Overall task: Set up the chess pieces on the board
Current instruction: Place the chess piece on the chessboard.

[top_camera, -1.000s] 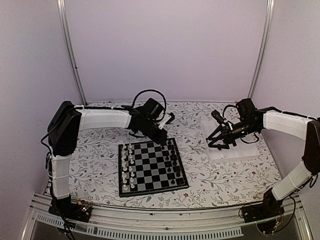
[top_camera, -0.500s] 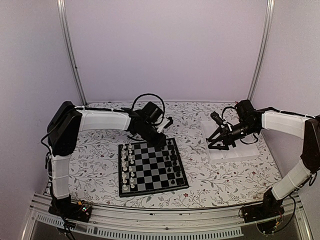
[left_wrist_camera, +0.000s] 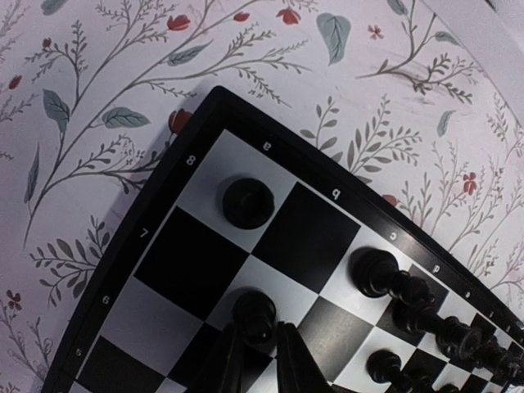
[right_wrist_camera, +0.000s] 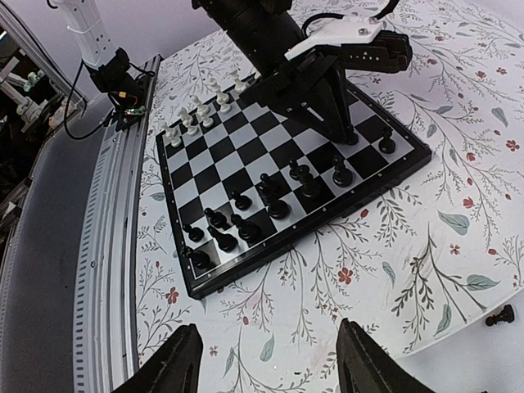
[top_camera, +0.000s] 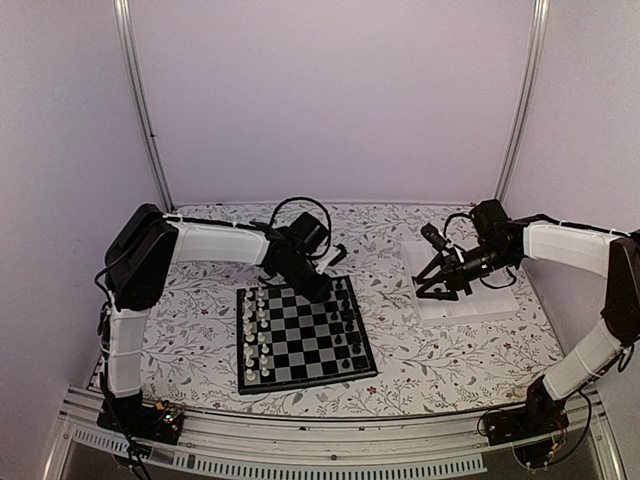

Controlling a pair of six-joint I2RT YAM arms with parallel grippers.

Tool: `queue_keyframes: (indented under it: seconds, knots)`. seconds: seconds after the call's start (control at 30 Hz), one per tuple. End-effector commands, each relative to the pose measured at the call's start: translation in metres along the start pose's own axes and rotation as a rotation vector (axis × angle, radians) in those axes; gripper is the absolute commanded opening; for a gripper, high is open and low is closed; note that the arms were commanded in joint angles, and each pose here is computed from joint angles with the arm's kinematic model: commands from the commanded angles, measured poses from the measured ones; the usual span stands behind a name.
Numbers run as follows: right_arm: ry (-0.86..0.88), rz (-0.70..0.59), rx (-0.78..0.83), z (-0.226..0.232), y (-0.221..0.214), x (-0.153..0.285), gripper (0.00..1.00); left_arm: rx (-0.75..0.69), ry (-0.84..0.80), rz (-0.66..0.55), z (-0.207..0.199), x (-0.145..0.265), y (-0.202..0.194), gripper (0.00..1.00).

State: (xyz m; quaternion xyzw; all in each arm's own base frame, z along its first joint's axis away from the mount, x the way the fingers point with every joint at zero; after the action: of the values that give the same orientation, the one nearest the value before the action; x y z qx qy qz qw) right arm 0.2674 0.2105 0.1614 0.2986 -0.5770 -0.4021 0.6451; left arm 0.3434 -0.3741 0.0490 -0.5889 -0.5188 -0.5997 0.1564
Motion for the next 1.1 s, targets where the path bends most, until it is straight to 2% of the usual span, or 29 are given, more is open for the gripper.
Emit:
queue_keyframes:
  seconds: [0.0, 0.2, 0.67, 0.7, 0.83, 1.07]
  knots:
    - [0.016, -0.012, -0.002, -0.001, 0.001, 0.001, 0.59, 0.011, 0.007, -0.005, 0.006, -0.001, 0.008, 0.15]
    - [0.022, -0.010, -0.007, 0.000, 0.000, -0.001, 0.59, 0.002, 0.038, -0.038, 0.012, -0.005, 0.018, 0.11]
    - [0.031, -0.010, -0.012, 0.000, 0.000, -0.001, 0.59, 0.023, 0.066, -0.032, 0.021, -0.015, 0.024, 0.11]
    - [0.034, -0.012, -0.012, 0.001, 0.000, -0.002, 0.59, 0.024, 0.056, -0.035, 0.019, -0.013, 0.024, 0.12]
    - [0.040, -0.016, -0.013, 0.000, 0.000, -0.002, 0.59, 0.018, 0.032, -0.094, 0.012, -0.005, 0.038, 0.28]
    - [0.046, -0.014, -0.019, 0.001, -0.001, -0.002, 0.59, 0.010, 0.043, -0.089, 0.015, -0.016, 0.042, 0.28]
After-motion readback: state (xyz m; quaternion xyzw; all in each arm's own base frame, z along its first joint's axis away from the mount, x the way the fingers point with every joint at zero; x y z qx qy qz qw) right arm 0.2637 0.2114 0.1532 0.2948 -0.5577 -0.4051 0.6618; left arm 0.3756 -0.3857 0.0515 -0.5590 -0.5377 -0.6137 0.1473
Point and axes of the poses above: each gripper's point midway between its finger pads, its own x axis back along the fingers, its own z axis along the line the jaws close on, y = z × x, the point moved 2 cm from there along x, back along the fingers, and after that the axes turned 13 degrees about x, right-handed, at the moved point
